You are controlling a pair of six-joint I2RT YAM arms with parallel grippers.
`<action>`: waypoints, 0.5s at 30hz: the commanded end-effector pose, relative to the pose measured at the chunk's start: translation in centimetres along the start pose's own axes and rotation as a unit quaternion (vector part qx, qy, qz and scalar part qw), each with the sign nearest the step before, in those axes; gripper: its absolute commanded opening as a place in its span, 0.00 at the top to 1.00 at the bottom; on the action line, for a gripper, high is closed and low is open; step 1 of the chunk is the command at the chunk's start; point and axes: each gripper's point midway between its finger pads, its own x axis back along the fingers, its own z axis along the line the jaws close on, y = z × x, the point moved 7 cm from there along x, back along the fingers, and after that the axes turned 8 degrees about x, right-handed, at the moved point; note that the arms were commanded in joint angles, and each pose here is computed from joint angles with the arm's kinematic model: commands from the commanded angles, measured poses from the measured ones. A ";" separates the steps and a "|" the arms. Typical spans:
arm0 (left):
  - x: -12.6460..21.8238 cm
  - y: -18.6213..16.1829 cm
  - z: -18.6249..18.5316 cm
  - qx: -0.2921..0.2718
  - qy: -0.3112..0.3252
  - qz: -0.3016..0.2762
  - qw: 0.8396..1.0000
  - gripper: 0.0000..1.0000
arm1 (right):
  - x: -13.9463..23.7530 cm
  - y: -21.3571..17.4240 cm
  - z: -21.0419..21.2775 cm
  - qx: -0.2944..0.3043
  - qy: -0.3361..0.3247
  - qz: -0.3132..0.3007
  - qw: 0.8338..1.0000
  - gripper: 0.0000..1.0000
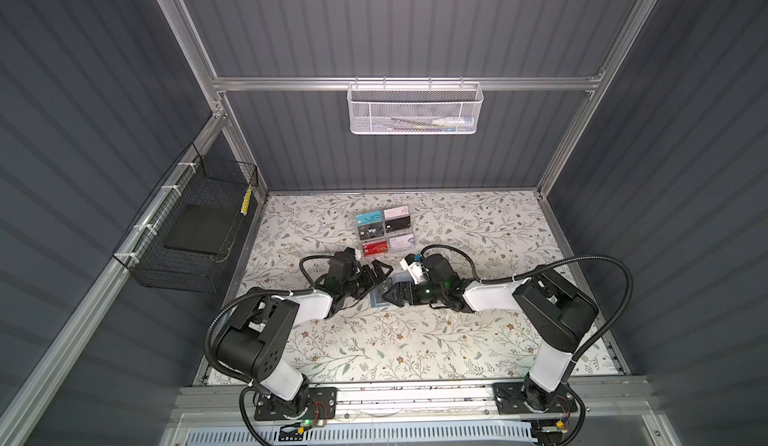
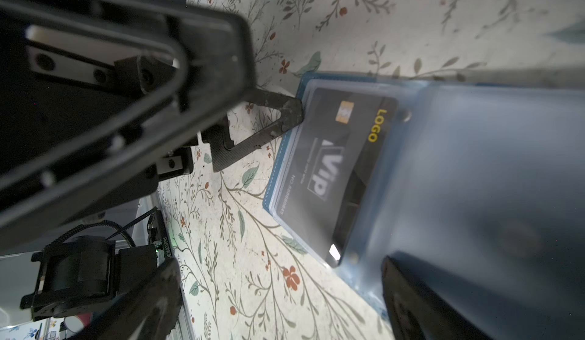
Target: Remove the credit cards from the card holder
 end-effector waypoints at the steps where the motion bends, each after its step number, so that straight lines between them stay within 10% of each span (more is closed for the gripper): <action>1: -0.1 -0.2 1.3 0.015 0.012 0.001 1.000 0.00 | -0.5 0.2 0.1 -0.006 -0.003 -0.004 1.000 0.03; 15: -0.6 -0.7 3.6 0.040 0.019 0.014 0.999 0.00 | -1.0 -0.2 -0.8 -0.022 -0.023 0.007 0.999 0.13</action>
